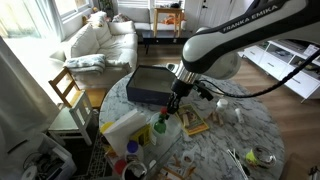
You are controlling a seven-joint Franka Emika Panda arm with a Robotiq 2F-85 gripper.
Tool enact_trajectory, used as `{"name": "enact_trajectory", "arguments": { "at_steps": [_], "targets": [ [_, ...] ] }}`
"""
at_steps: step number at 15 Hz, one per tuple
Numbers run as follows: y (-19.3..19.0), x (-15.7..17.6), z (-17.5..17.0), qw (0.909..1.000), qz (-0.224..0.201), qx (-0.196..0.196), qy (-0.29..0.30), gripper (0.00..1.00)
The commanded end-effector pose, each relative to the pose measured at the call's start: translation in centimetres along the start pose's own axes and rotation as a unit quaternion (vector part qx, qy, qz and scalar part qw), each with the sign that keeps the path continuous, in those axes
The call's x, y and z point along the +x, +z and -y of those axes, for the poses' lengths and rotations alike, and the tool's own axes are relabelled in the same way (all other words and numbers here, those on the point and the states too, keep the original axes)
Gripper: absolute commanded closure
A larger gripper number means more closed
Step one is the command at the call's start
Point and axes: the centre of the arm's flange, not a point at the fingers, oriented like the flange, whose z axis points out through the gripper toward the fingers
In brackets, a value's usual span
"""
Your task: Pick up the clear cup and pour the white shades onto the table, put the clear cup onto the table, pick up the tabasco and put it in the clear cup, pick up the clear cup with the tabasco and put it into the clear storage container
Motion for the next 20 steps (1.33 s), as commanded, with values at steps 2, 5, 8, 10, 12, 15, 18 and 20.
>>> {"name": "enact_trajectory", "arguments": {
  "at_steps": [2, 5, 8, 10, 12, 15, 18, 20],
  "targets": [
    [1.3, 0.4, 0.1, 0.9987, 0.027, -0.042, -0.006, 0.77],
    [0.9, 0.6, 0.0, 0.998, 0.033, -0.054, -0.002, 0.61],
    [-0.4, 0.8, -0.3, 0.9975, 0.033, -0.063, -0.001, 0.37],
    [-1.5, 0.9, -0.5, 0.9974, 0.027, -0.067, 0.001, 0.23],
    [-2.8, 1.2, -0.7, 0.9972, 0.017, -0.073, 0.002, 0.08],
    [-5.1, 1.4, -0.9, 0.9968, 0.006, -0.08, 0.007, 0.0],
    [-7.9, 1.3, -1.1, 0.9969, -0.001, -0.076, 0.016, 0.0],
    [-9.7, 0.8, -1.1, 0.9982, 0.003, -0.056, 0.022, 0.0]
  ]
}}
